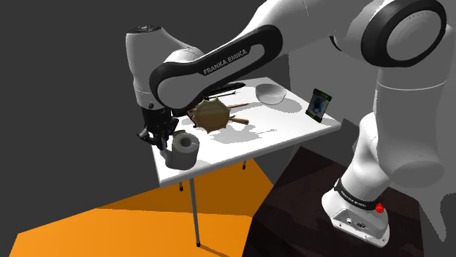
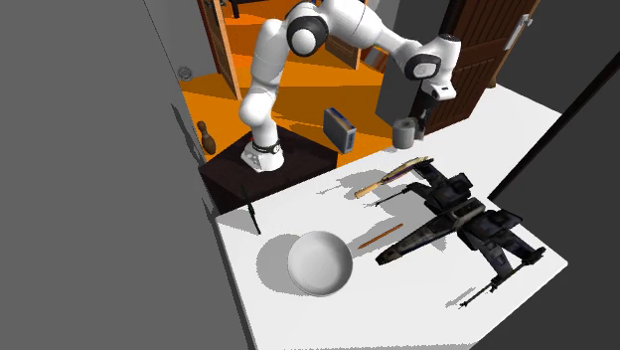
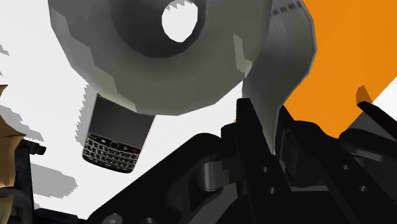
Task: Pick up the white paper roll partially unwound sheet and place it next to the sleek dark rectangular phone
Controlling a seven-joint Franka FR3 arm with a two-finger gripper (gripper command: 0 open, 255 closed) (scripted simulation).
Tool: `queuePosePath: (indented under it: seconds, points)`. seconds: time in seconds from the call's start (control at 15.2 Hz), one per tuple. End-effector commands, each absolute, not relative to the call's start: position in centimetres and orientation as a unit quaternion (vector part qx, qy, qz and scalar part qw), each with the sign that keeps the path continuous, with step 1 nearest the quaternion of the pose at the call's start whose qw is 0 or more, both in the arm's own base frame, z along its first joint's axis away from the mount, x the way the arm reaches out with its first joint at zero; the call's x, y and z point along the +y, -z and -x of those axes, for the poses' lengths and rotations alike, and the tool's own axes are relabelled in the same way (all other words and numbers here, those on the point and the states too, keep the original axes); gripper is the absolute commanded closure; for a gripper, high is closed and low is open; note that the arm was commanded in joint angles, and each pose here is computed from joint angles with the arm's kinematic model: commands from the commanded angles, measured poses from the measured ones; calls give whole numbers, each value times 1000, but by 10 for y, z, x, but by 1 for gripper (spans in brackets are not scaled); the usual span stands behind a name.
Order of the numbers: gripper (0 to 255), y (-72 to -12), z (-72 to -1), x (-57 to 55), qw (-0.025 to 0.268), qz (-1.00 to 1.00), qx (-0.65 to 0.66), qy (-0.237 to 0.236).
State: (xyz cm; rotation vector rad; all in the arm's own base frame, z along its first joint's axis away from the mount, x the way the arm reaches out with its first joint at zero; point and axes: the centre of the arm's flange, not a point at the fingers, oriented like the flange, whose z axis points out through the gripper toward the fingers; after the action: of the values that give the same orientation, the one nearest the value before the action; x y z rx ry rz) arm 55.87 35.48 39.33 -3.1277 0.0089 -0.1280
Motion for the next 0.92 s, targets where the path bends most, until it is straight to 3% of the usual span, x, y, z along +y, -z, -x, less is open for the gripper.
queuePosePath:
  seconds: [0.0,0.66,0.73,0.86]
  points:
    - [255,-382,-558,355,6,999,3,41]
    - [255,-370,-558,355,6,999,3,41]
    - [0,-370,-557,356,6,999,3,41]
    - [0,-371,-558,357,6,999,3,41]
